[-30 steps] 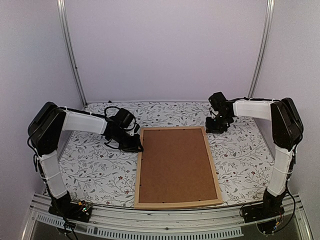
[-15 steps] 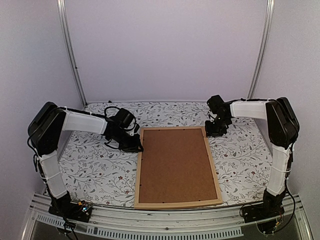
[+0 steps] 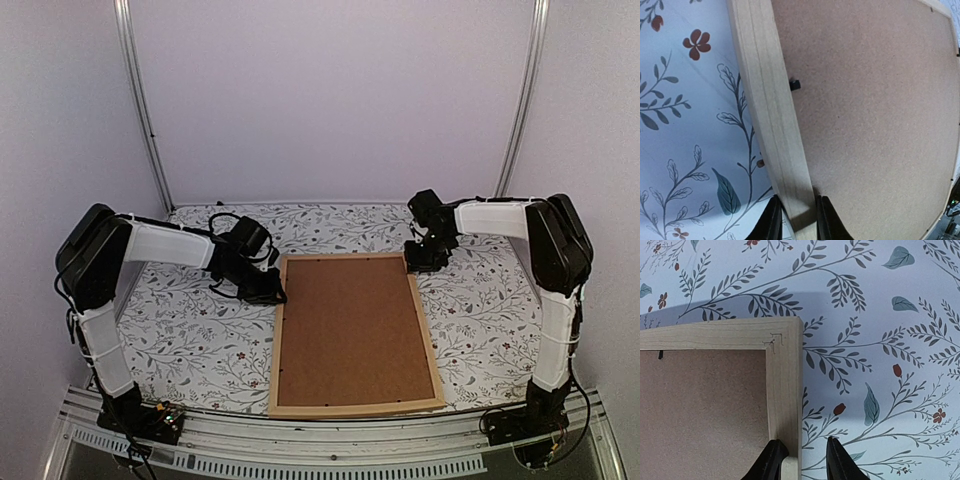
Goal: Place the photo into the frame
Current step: Press the fastener onto the frame body.
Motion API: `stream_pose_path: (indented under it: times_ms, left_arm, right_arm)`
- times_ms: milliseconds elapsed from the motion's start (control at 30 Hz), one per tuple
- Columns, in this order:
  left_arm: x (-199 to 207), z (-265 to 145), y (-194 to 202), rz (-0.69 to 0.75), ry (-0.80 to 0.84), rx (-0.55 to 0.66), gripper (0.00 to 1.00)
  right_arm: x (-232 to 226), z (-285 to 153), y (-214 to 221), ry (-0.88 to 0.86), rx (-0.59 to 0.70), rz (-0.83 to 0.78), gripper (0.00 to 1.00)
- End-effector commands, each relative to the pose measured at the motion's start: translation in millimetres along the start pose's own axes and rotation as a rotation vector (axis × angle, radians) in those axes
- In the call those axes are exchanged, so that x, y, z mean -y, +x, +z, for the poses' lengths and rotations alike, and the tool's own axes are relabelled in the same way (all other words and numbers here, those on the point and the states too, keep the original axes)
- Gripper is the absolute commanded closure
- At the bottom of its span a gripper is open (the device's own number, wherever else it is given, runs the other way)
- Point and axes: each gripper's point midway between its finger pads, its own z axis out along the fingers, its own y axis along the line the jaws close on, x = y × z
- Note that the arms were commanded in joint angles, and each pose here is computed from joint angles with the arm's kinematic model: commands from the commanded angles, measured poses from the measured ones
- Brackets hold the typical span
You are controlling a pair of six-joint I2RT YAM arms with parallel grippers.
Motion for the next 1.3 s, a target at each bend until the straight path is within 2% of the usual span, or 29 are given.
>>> stream_pose_path:
  times_ms: [0, 500, 933, 1267]
  left_arm:
    - [6.0, 14.3, 9.6, 0.068, 0.011, -0.020, 0.82]
    - [5.8, 16.2, 12.1, 0.071, 0.009, -0.026, 0.82]
    - [6.4, 15.9, 15.0, 0.067, 0.012, -0.026, 0.82]
    - [7.5, 17.2, 17.1, 0.071, 0.012, -0.032, 0.82]
  right_arm:
    - [-8.2, 15.9, 13.0, -0.001, -0.054, -0.020, 0.68]
    - [-6.5, 16.5, 26.3, 0.074, -0.069, -0.037, 0.69]
    - [10.3, -24.6, -19.3, 0.072, 0.051, 0.015, 0.68]
    - [10.6, -23.0, -17.6, 0.063, 0.036, 0.009, 0.68]
